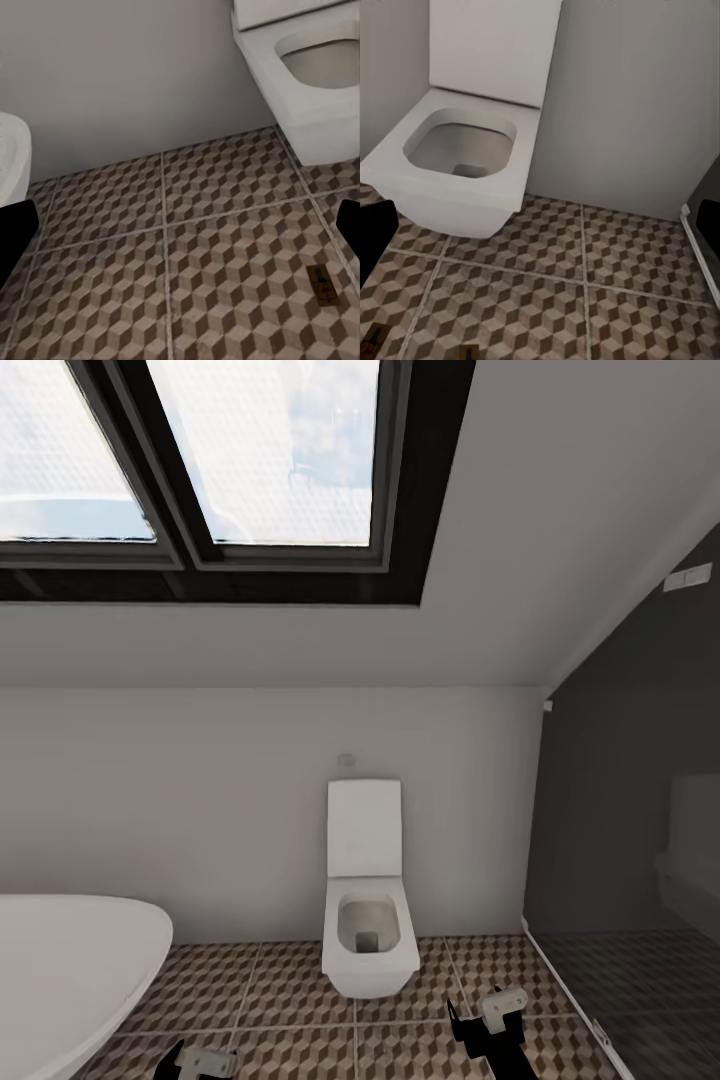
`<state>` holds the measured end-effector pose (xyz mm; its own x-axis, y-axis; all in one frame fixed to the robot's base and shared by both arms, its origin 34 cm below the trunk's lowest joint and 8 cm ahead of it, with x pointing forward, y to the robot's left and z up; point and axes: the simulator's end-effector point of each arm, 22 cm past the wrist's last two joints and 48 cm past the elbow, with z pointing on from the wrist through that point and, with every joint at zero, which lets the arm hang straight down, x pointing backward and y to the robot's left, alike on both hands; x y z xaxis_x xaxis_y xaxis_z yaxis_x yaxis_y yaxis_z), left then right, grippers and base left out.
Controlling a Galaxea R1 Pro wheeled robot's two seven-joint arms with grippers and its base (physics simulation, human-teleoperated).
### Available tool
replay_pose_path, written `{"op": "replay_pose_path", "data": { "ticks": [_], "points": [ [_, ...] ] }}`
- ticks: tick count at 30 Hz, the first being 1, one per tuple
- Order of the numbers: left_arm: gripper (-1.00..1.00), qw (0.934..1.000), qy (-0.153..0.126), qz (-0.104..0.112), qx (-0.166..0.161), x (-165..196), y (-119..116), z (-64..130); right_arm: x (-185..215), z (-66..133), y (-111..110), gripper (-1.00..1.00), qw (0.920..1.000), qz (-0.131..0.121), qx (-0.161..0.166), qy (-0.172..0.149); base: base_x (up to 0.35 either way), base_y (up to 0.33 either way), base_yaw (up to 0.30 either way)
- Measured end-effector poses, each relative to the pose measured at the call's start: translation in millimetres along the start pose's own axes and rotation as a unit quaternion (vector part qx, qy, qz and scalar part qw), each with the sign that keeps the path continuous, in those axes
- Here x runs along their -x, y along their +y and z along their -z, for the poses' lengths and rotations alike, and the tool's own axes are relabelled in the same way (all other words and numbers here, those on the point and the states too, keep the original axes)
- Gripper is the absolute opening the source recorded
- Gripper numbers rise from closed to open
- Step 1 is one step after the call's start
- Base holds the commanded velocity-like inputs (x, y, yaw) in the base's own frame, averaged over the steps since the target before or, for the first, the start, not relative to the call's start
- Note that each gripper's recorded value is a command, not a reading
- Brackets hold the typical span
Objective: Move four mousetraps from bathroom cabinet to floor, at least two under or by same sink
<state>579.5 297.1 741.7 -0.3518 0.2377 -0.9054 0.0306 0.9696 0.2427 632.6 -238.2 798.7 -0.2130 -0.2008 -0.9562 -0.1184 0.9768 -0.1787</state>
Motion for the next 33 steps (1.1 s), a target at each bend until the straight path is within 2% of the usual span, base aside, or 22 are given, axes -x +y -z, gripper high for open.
{"op": "replay_pose_path", "data": {
  "ticks": [33],
  "points": [
    [1.00,1.0000,0.003,0.000,-0.001,23.7,5.6,15.9,29.0,10.8,-4.8,1.00,1.0000,0.000,0.000,0.000,0.000,0.000,0.000]
  ]
}}
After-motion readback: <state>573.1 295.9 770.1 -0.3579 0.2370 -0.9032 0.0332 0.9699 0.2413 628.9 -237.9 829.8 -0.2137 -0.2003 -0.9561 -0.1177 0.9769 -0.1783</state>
